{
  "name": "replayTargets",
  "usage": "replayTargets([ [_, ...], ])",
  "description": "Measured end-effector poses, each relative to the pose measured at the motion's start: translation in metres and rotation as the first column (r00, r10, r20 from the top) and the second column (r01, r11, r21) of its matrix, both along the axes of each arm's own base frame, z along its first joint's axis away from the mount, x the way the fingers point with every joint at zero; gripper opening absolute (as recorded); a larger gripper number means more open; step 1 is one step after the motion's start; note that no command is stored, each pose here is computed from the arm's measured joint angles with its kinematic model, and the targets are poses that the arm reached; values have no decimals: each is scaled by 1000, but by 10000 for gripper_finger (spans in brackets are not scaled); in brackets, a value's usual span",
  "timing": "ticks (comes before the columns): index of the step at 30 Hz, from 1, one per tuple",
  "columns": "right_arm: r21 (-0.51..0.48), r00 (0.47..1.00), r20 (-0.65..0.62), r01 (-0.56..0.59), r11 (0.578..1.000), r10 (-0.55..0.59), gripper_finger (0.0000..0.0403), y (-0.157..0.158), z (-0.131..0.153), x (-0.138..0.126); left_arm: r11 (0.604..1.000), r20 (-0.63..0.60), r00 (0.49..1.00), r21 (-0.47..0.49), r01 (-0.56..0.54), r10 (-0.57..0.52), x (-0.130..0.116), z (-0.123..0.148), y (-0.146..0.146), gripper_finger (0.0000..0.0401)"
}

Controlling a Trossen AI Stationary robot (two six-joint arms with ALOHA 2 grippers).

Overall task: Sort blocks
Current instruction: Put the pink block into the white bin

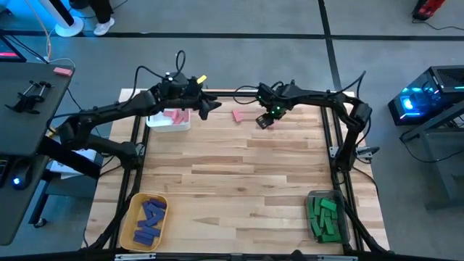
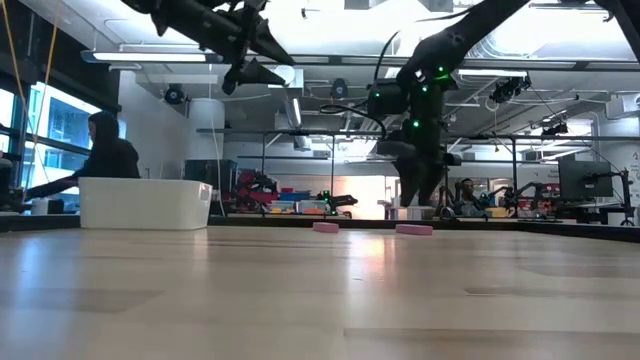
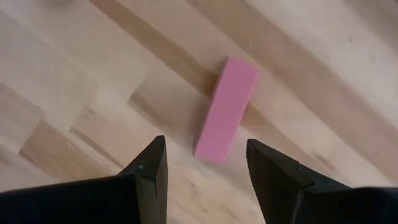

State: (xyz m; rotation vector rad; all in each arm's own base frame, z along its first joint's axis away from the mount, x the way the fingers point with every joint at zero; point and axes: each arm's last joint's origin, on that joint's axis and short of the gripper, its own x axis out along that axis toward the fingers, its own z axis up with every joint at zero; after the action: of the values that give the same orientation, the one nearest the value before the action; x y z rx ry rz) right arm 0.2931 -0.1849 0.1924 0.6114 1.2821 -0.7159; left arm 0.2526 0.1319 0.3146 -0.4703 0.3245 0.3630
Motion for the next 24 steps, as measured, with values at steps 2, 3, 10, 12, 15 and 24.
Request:
replayTargets([
  [2,-10,1000,9,-9,1000,9,151,-4,0,-1,1000,17,1000,-25,-8,8,2,0,0,197],
  [3,-17,1000,18,-7,1000,7,151,-5,0,0,999,30,999,-30,-10,11,3,0,0,197],
  [10,64,988,119,89,994,-97,152,-20,-11,-9,999,143,989,25,-23,20,5,12,4,197],
  [12,92,984,114,129,987,-139,152,-22,-17,-15,999,171,985,41,-30,23,5,15,6,197],
  [15,107,979,100,168,980,-179,152,-22,-25,-21,997,183,983,73,-28,14,6,17,7,197],
  [24,60,966,128,216,975,-222,152,-14,-38,-12,986,157,987,167,-5,-22,6,17,7,197],
])
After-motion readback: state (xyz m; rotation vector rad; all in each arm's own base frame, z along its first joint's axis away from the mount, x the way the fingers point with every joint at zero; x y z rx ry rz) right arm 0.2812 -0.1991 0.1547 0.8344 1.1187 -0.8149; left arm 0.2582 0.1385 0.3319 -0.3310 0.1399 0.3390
